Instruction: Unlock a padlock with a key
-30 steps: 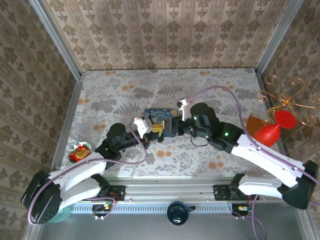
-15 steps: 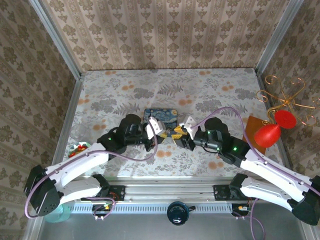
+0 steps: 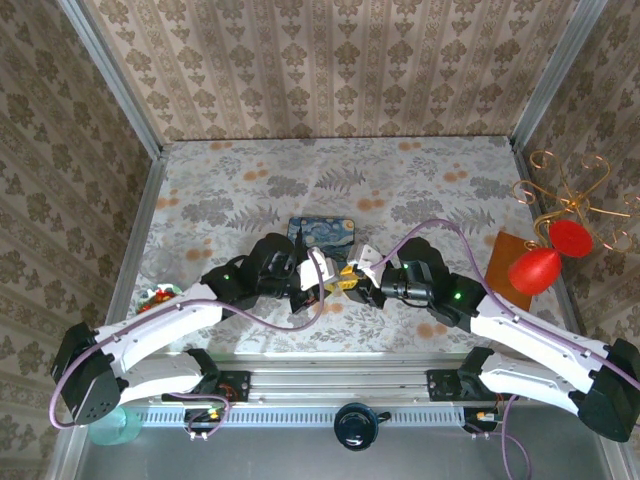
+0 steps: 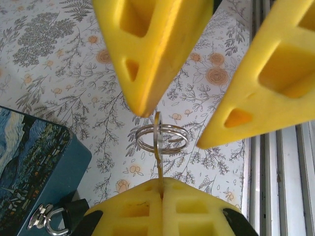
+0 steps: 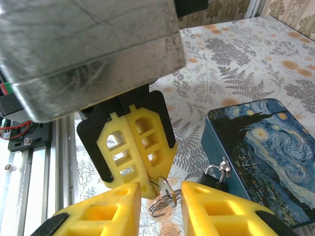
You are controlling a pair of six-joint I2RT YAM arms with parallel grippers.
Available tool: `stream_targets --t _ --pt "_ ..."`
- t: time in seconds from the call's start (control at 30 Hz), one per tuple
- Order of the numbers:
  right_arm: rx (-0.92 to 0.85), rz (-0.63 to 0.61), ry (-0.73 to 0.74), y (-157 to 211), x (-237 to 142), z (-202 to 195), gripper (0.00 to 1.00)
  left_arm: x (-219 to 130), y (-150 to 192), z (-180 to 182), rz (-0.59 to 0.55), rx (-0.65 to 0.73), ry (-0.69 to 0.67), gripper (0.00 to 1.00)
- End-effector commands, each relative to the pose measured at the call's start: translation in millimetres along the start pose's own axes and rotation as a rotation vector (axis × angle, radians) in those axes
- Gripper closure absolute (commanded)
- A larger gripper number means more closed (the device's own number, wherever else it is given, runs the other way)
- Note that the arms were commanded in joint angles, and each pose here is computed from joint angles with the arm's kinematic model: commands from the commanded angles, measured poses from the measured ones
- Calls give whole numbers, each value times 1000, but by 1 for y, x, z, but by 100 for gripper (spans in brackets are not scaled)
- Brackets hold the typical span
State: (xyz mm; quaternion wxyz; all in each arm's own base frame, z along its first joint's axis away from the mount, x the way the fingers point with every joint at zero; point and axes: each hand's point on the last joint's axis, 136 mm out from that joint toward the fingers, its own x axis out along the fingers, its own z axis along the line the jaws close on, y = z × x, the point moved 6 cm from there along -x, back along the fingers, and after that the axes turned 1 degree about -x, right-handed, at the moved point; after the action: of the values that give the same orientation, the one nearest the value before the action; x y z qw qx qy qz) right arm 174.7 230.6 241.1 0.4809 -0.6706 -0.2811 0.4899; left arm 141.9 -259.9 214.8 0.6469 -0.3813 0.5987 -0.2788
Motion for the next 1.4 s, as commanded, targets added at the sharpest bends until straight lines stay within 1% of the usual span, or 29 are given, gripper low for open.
stream_targets --t 0.0,0.37,0.43,0.57,0.7,0.73,0.8,0.9,0.93,0.97,1.07,1.13,1.2,1.23,1.3,1.37 --pt "-28 11 -12 1 2 2 71 -2 -5 -2 5 36 9 100" --pt "-21 47 -24 6 6 2 75 -3 -5 -7 4 51 28 100" --pt "-20 46 -27 5 6 2 80 -3 -5 -7 6 52 30 100" --pt "-19 53 -31 5 6 3 86 -3 -4 -7 12 51 31 100" --pt "-14 53 -42 5 6 4 95 -2 -3 -7 17 50 33 100" --pt "-13 54 -43 5 6 4 96 -2 -3 -7 19 50 32 100" --pt "-9 52 -43 4 6 4 100 -2 -2 -6 23 49 27 100" --pt "9 51 -28 3 5 2 100 -3 -2 -4 22 44 -3 100" --pt "19 47 -21 3 5 1 100 -4 -2 -2 17 39 -22 97" --pt "39 43 -4 2 5 -1 100 -7 -3 1 3 28 -50 90" --pt "114 16 72 0 0 -13 100 -20 -6 15 -79 -43 -165 75" --pt "185 -23 138 -2 -4 -22 100 -33 -4 26 -162 -120 -243 68" --pt "266 -81 197 -3 -8 -29 100 -47 1 37 -255 -251 -315 61" --pt "303 -103 220 -2 -9 -31 100 -52 3 42 -284 -322 -344 58" --pt "404 -141 265 -1 -10 -37 100 -57 16 54 -308 -490 -401 59" --pt "490 -153 302 4 -9 -41 100 -54 31 63 -272 -633 -437 60"
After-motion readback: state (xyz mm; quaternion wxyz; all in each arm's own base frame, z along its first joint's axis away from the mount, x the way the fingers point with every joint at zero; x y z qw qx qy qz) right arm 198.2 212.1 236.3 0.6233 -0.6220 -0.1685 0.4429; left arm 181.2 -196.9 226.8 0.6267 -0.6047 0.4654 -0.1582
